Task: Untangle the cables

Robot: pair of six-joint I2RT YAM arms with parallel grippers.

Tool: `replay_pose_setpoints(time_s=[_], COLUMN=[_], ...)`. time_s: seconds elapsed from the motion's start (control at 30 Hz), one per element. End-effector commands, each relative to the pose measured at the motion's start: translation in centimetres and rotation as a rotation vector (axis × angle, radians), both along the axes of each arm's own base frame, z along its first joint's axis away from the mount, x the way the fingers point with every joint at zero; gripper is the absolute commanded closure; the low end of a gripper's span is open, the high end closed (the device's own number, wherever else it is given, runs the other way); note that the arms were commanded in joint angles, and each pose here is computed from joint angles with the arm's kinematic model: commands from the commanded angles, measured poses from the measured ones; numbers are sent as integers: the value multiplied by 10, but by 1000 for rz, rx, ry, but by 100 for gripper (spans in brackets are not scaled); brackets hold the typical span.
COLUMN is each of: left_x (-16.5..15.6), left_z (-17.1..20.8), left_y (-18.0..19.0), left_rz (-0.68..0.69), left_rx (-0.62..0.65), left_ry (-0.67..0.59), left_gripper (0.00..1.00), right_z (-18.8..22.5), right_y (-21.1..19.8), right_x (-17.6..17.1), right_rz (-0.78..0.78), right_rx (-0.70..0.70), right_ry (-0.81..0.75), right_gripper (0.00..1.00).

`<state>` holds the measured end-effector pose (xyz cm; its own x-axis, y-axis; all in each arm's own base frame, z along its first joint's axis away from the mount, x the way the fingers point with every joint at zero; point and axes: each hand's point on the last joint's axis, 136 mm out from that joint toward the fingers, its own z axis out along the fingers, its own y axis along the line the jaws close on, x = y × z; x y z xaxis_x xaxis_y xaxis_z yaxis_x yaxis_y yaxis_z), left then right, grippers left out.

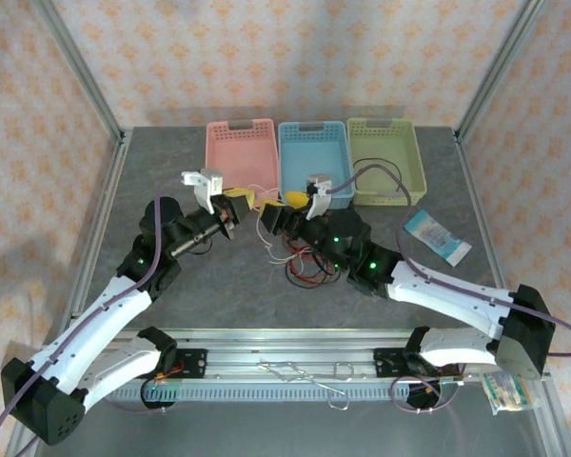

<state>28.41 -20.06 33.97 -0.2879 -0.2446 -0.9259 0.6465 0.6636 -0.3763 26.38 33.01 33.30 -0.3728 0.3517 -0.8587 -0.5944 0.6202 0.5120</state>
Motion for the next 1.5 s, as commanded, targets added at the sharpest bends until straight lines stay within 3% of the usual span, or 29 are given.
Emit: replay_pose_setpoints(time_s=[0.0,0.37,0.53,1.1,1.27,1.47], left_x=[-2,-32,-30,9,22,51], left_z=[14,33,46,87,118,152], left_y=[-4,-20,7,104,112,113], left_rz=[-7,-135,11,584,609,639], left_rx=[9,-2,21,158,148,154], left_ry=[-38,-84,-104,-73,-99,-128], left_gripper=[100,100,100,100,100,100], right_z=[11,-38,-75,-119,-120,-108], right_y=[-1,-42,-84,-232,-258,-256], right_x=[11,69,81,60,48,45], right_rz=[-67,-384,-549,-808,-856,-791], right_rx=[39,-5,-133,-263,-273,-300], right_ry=[1,175,236,328,324,286], right_gripper=[25,25,25,23,23,23])
